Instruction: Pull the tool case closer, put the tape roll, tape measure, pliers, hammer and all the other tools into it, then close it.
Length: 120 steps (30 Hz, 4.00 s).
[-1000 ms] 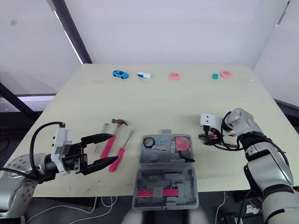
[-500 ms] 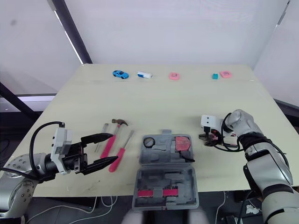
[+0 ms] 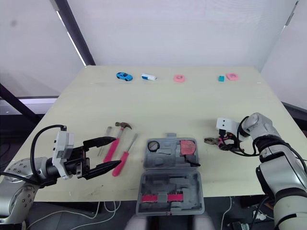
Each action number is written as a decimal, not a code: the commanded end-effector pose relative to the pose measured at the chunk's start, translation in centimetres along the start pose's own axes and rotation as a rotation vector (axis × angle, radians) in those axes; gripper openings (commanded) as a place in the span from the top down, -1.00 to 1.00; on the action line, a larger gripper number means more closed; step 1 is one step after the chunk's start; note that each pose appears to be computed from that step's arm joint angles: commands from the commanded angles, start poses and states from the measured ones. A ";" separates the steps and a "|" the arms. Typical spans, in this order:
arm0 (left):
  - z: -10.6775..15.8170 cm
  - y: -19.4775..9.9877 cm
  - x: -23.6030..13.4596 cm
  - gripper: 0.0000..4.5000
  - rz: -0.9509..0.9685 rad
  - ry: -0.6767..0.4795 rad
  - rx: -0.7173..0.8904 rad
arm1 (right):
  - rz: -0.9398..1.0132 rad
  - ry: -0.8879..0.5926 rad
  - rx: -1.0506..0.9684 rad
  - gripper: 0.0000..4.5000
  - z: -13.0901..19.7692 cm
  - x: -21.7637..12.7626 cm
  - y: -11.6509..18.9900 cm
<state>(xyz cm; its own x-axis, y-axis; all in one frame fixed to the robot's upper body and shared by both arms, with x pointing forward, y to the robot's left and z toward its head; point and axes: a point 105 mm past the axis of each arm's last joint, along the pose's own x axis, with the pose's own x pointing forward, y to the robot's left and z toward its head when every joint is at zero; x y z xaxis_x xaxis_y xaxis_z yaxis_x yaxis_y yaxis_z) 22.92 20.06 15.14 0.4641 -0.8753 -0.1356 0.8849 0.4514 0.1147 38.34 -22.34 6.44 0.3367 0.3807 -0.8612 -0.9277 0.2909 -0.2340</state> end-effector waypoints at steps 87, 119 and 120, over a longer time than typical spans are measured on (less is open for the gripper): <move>1.6 -0.8 3.3 -1.00 -0.273 -0.031 0.035 | -0.624 -0.485 0.784 -0.98 -1.3 -5.5 14.4; 2.7 -1.5 3.3 -1.00 -0.287 -0.026 0.051 | -0.655 -0.419 1.095 -0.98 1.4 1.4 15.4; 2.7 -1.5 3.3 -1.00 -0.286 -0.026 0.050 | -0.656 -0.412 1.096 -0.98 1.3 1.5 15.5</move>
<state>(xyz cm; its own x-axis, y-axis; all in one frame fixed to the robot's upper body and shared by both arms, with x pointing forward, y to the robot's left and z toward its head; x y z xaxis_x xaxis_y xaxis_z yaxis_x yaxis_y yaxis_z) 23.29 16.14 16.13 0.2005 -0.9670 -0.1569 0.9783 0.1890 0.0847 24.72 -16.04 2.13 0.8689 0.0891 -0.4869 -0.0415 0.9933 0.1077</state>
